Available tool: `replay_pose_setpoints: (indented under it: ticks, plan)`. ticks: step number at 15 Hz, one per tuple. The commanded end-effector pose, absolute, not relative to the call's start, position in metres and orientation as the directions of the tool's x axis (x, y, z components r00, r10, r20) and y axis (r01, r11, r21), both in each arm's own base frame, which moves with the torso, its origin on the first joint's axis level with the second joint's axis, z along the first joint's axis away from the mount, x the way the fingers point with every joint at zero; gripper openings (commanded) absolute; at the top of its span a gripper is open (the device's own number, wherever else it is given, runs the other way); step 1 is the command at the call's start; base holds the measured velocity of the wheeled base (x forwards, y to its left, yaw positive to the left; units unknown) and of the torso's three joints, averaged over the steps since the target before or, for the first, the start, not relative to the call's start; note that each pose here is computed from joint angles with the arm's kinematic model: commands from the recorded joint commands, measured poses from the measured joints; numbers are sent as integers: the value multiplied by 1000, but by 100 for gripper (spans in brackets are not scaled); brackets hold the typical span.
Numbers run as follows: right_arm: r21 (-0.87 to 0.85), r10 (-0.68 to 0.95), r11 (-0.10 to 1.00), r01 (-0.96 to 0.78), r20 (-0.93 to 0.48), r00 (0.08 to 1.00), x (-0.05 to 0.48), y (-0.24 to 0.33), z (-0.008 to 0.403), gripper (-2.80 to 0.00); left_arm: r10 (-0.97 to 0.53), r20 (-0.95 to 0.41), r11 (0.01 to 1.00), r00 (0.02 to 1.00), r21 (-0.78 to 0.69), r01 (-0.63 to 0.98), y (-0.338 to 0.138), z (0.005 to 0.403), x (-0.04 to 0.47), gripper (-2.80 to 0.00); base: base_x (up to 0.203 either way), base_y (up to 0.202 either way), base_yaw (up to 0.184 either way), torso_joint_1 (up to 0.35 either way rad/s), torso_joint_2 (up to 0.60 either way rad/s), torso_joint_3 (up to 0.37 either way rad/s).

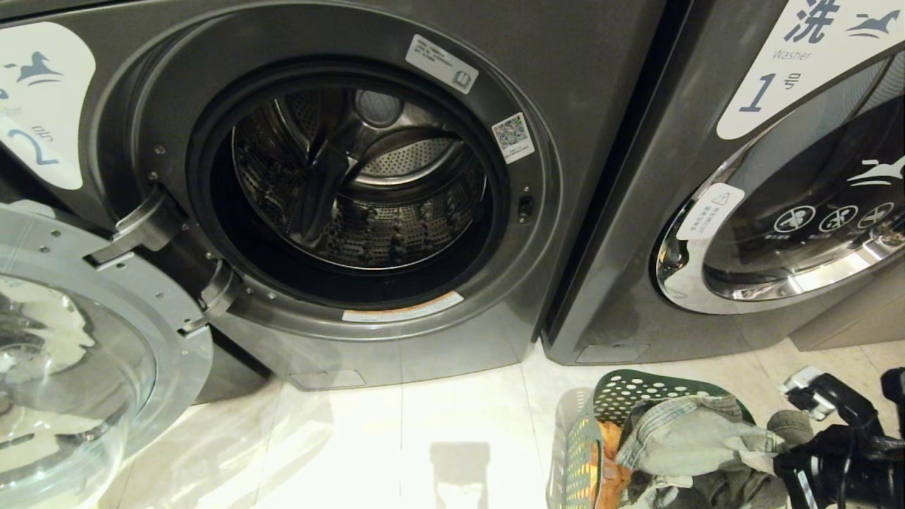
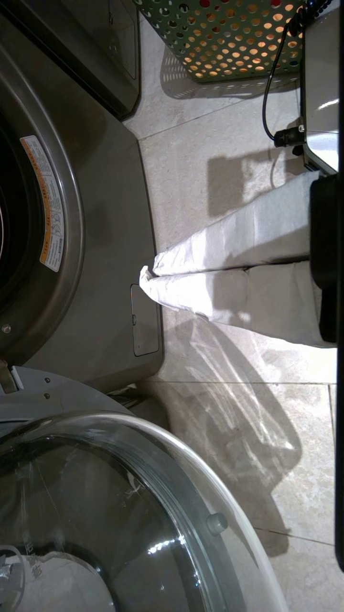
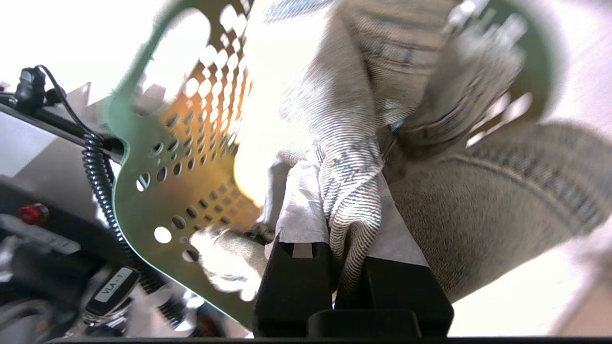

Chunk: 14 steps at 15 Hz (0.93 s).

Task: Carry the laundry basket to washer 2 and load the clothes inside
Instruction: Place the clothes into the washing machine

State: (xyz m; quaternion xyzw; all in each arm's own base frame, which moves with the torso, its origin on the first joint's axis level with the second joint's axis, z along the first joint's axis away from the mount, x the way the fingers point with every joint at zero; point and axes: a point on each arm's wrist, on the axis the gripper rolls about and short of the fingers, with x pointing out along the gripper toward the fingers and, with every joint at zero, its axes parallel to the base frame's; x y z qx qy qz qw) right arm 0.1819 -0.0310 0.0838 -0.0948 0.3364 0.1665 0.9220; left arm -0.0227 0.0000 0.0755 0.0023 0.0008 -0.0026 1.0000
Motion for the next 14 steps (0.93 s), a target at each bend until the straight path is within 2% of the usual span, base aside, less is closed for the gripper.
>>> replay_pose_setpoints:
  ticks: [1,3,6,11,14]
  plan:
    - [-228,233,901,-369,-464,855,144,-14,125,-280,-6,-3,1000,1000,5,6,0,75,-23,-280,0,0,0,0,0,0]
    - [-326,244,879,-349,-322,915,136,-3,155,-280,-5,-2,1000,1000,5,5,0,76,-23,-280,0,0,0,0,0,0]
    - [-342,326,862,-375,-193,926,139,15,186,-280,-5,-3,1000,1000,5,5,0,75,-23,-280,0,0,0,0,0,0]
    - [-325,504,798,-507,-101,858,148,57,208,-280,-6,-2,1000,1000,5,6,0,76,-23,-280,0,0,0,0,0,0]
    - [-339,539,790,-512,-17,842,164,74,214,-280,-5,-3,1000,1000,5,5,0,75,-23,-280,0,0,0,0,0,0]
